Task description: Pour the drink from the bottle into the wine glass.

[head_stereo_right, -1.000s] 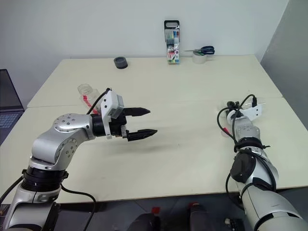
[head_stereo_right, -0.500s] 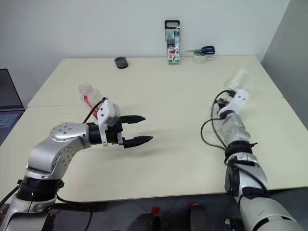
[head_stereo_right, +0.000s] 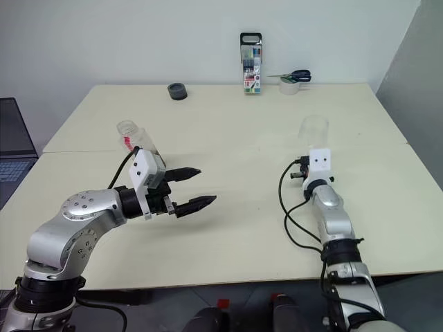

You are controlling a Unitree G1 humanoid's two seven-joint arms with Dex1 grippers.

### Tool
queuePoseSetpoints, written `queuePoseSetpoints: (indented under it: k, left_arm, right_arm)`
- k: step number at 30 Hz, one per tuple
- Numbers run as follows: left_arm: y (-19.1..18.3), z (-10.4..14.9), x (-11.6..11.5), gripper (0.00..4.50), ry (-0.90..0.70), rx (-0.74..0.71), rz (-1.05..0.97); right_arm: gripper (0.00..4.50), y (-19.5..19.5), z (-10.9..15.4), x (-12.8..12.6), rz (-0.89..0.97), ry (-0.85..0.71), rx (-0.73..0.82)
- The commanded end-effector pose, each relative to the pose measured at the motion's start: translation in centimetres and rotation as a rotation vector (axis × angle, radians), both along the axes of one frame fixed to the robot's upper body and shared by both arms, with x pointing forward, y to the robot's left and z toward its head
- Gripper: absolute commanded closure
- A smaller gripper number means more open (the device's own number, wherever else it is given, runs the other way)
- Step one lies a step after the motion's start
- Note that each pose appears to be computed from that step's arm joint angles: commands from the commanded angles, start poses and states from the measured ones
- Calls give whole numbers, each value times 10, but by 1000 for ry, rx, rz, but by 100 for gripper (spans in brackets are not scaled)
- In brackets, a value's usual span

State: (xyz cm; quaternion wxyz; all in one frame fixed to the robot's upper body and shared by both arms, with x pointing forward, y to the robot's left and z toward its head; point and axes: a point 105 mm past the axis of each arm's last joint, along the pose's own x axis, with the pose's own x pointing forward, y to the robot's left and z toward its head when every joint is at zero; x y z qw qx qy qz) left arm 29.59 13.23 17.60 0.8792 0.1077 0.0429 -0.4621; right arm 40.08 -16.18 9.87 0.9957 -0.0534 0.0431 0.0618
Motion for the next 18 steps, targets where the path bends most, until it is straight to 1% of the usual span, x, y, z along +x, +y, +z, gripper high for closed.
queuePoseSetpoints:
  k: [1,4,5,7,9,11,12,15,18]
  left_arm:
    - [-3,12,-3,0,-47,-20,-16]
    - [-3,11,-3,0,-45,-20,-14]
    - [-2,12,-2,0,-45,-22,-9]
    - [1,12,-1,0,-48,-30,18]
    - [10,12,-1,0,-46,-46,71]
    - [18,12,-2,0,-42,-65,125]
    - [20,12,-3,0,-40,-71,142]
    - [32,8,-15,0,-49,-79,241]
    - [42,5,-24,0,-60,-84,332]
  right_arm:
    - [430,3,-55,-25,29,224,-48]
    - [430,5,-53,-25,44,213,-55]
    - [430,7,-49,-22,52,192,-50]
    - [430,21,-30,-10,99,102,-24]
    - [430,43,-6,4,167,-8,21]
    - [430,60,7,14,210,-69,57]
    - [430,65,10,18,220,-84,65]
    - [430,106,25,32,316,-128,115]
    - [430,135,33,37,387,-141,135]
